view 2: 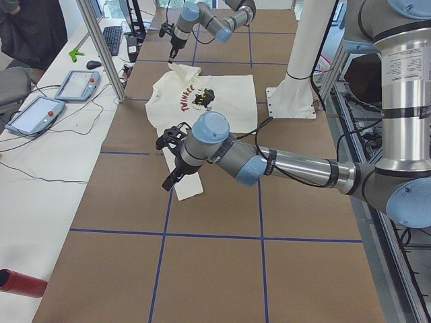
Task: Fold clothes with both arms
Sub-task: 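Reach the right gripper to the sleeve cuff nearest it and grasp, then fold the grasped sleeve across the shirt front toward the other sleeve, release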
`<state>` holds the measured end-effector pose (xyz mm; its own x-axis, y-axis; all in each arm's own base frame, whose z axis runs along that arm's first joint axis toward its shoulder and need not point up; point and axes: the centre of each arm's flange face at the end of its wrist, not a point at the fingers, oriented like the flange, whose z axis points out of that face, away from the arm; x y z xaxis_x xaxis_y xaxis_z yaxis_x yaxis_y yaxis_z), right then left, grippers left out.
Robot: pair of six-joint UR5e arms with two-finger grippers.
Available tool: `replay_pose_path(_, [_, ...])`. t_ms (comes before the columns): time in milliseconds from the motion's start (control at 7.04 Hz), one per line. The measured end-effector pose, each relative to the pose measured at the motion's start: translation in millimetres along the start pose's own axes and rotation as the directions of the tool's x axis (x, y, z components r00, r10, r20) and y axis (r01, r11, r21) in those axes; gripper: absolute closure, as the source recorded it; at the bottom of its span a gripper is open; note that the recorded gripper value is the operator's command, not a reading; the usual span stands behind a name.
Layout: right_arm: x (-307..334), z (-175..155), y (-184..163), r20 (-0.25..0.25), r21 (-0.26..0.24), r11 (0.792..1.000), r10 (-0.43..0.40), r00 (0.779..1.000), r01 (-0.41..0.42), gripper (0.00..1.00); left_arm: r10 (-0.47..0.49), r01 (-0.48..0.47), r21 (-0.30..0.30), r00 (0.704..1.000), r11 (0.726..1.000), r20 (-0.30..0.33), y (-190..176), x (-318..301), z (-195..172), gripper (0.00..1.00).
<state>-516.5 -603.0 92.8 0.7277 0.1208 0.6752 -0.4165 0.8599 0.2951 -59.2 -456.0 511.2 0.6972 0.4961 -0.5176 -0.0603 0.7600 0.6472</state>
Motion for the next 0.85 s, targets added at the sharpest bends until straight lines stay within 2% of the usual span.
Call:
replay_pose_path(284, [-73, 21, 55, 0.020, 0.094, 0.996, 0.002, 1.000, -0.004, 1.00, -0.004, 0.004, -0.003, 1.000, 1.000, 0.000, 1, -1, 1, 0.00])
replay_pose_path(426, [-102, 25, 78, 0.018, 0.108, 0.994, 0.015, 1.000, -0.016, 1.00, -0.006, 0.006, -0.005, 1.000, 1.000, 0.000, 2, -2, 2, 0.00])
replay_pose_path(710, [-153, 14, 98, 0.023, 0.103, 0.993, 0.052, 0.998, -0.054, 1.00, -0.010, 0.010, -0.009, 1.000, 1.000, -0.001, 3, -4, 4, 0.00])
replay_pose_path(852, [-174, 3, 101, 0.030, 0.097, 0.992, 0.083, 0.996, -0.085, 0.61, -0.012, 0.012, -0.011, 1.000, 1.000, -0.001, 4, -5, 5, 0.00])
